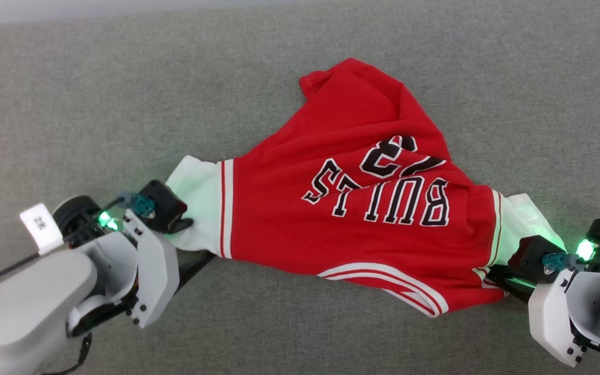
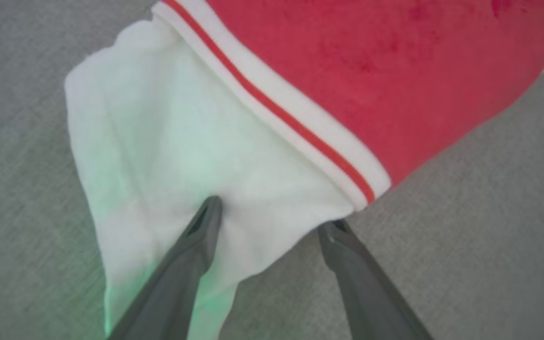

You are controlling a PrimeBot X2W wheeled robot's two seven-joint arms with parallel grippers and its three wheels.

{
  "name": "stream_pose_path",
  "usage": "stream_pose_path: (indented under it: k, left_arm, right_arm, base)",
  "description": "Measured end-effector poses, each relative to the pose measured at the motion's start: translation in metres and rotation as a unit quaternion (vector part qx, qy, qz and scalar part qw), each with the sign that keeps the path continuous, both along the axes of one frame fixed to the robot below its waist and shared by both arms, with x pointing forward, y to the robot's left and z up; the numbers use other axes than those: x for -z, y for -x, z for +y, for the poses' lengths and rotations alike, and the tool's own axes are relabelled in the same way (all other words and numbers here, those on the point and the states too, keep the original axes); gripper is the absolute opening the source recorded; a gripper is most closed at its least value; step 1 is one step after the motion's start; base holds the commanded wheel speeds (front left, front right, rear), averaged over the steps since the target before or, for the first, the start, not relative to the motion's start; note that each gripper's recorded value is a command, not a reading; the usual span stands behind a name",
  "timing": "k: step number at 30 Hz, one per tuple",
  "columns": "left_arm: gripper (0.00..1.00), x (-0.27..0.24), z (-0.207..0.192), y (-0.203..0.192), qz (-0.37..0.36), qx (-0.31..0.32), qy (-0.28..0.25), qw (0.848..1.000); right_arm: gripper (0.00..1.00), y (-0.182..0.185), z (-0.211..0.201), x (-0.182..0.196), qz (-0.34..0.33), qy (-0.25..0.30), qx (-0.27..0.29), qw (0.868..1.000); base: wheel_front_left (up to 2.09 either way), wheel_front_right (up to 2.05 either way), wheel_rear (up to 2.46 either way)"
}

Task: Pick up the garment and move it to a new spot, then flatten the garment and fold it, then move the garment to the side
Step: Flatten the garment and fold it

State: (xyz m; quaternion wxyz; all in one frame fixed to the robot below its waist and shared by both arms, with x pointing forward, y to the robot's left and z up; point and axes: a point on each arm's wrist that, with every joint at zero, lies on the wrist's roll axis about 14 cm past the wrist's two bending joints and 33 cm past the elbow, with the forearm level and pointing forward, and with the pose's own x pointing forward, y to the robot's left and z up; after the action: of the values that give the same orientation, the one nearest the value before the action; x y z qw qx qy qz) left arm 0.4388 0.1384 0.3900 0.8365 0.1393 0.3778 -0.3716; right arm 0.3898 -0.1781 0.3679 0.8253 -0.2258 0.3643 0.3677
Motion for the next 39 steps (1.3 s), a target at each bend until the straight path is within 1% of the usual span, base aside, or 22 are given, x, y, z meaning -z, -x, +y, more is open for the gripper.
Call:
stream_pose_path:
  k: [1, 2, 3, 4, 6, 9, 12, 16, 20, 23, 25, 27, 29, 30, 32, 33, 34, 35, 37, 38, 39]
  left_arm:
    - [1.0, 0.003, -0.001, -0.002, 0.001, -0.001, 0.003, 1.0]
    - [0.74, 0.004, -0.002, -0.004, 0.0, -0.004, 0.007, 1.0]
    - [0.32, 0.005, -0.003, -0.007, -0.004, -0.006, 0.01, 1.0]
    - [0.0, 0.004, -0.004, -0.008, -0.003, -0.013, 0.019, 1.0]
    - [0.0, 0.002, -0.006, -0.01, -0.003, -0.03, 0.044, 0.999]
    - [0.0, -0.006, -0.011, -0.01, 0.0, -0.053, 0.083, 0.995]
    - [0.0, -0.022, -0.016, -0.011, 0.006, -0.089, 0.144, 0.986]
    - [0.0, -0.066, -0.024, -0.029, -0.006, -0.143, 0.252, 0.957]
    - [0.0, -0.105, -0.026, -0.055, -0.027, -0.168, 0.317, 0.933]
    - [0.0, -0.13, -0.026, -0.085, -0.047, -0.185, 0.35, 0.917]
    - [0.0, -0.145, -0.021, -0.112, -0.065, -0.21, 0.373, 0.901]
    - [0.0, -0.159, -0.01, -0.139, -0.09, -0.236, 0.384, 0.888]
    - [0.0, -0.17, -0.002, -0.166, -0.114, -0.259, 0.388, 0.877]
    - [0.0, -0.178, 0.0, -0.179, -0.128, -0.269, 0.389, 0.872]
    - [0.0, -0.199, 0.004, -0.204, -0.165, -0.282, 0.39, 0.861]
    - [0.0, -0.214, 0.007, -0.216, -0.185, -0.291, 0.393, 0.852]
    - [0.0, -0.231, 0.01, -0.227, -0.208, -0.298, 0.401, 0.841]
    - [0.0, -0.252, 0.012, -0.237, -0.233, -0.302, 0.415, 0.826]
    - [0.0, -0.299, 0.016, -0.25, -0.278, -0.308, 0.456, 0.787]
    - [0.0, -0.319, 0.015, -0.253, -0.292, -0.306, 0.474, 0.772]
    - [0.0, -0.336, 0.014, -0.254, -0.306, -0.301, 0.484, 0.763]
  right_arm:
    - [0.0, 0.0, 0.0, 0.0, -0.001, -0.004, 0.003, 1.0]
    - [0.0, -0.001, 0.0, 0.0, -0.002, -0.008, 0.005, 1.0]
    - [0.0, -0.002, 0.0, -0.001, -0.002, -0.012, 0.009, 1.0]
    - [0.0, -0.004, 0.0, -0.002, -0.003, -0.02, 0.016, 1.0]
    - [0.0, -0.014, 0.0, -0.011, -0.018, -0.038, 0.034, 0.999]
    - [0.0, -0.038, -0.008, -0.034, -0.062, -0.059, 0.066, 0.994]
    - [0.0, -0.056, -0.013, -0.062, -0.102, -0.084, 0.083, 0.988]
    - [0.0, -0.073, -0.007, -0.094, -0.135, -0.123, 0.096, 0.979]
    - [0.0, -0.099, -0.002, -0.126, -0.16, -0.175, 0.121, 0.964]
    - [0.0, -0.132, -0.005, -0.156, -0.191, -0.211, 0.148, 0.947]
    - [0.0, -0.153, -0.004, -0.168, -0.195, -0.244, 0.174, 0.934]
    - [0.0, -0.175, -0.006, -0.177, -0.205, -0.245, 0.188, 0.929]
    - [0.0, -0.2, -0.007, -0.193, -0.228, -0.25, 0.201, 0.919]
    - [0.0, -0.212, -0.006, -0.204, -0.24, -0.259, 0.206, 0.913]
    - [0.0, -0.238, -0.006, -0.232, -0.277, -0.278, 0.219, 0.893]
    - [0.0, -0.249, -0.009, -0.249, -0.299, -0.284, 0.227, 0.882]
    - [0.0, -0.261, -0.011, -0.271, -0.327, -0.298, 0.233, 0.866]
    - [0.0, -0.27, -0.013, -0.292, -0.352, -0.311, 0.238, 0.85]
    - [0.0, -0.281, -0.012, -0.33, -0.393, -0.335, 0.241, 0.822]
    - [0.0, -0.284, -0.01, -0.346, -0.412, -0.342, 0.237, 0.81]
    - [0.0, -0.285, -0.01, -0.36, -0.427, -0.346, 0.238, 0.801]
  base:
    - [0.0, 0.0, 0.0]
    - [0.0, 0.0, 0.0]
    - [0.0, 0.0, 0.0]
    - [0.0, 0.0, 0.0]
    - [0.0, 0.0, 0.0]
    - [0.0, 0.0, 0.0]
    - [0.0, 0.0, 0.0]
    - [0.0, 0.0, 0.0]
    - [0.0, 0.0, 0.0]
    - [0.0, 0.0, 0.0]
    - [0.0, 0.0, 0.0]
    - [0.0, 0.0, 0.0]
    - [0.0, 0.0, 0.0]
    - [0.0, 0.0, 0.0]
    - [0.0, 0.0, 0.0]
    - [0.0, 0.0, 0.0]
    - [0.0, 0.0, 0.0]
    - [0.0, 0.0, 0.0]
    - [0.0, 0.0, 0.0]
    - [0.0, 0.0, 0.0]
    - [0.0, 0.0, 0.0]
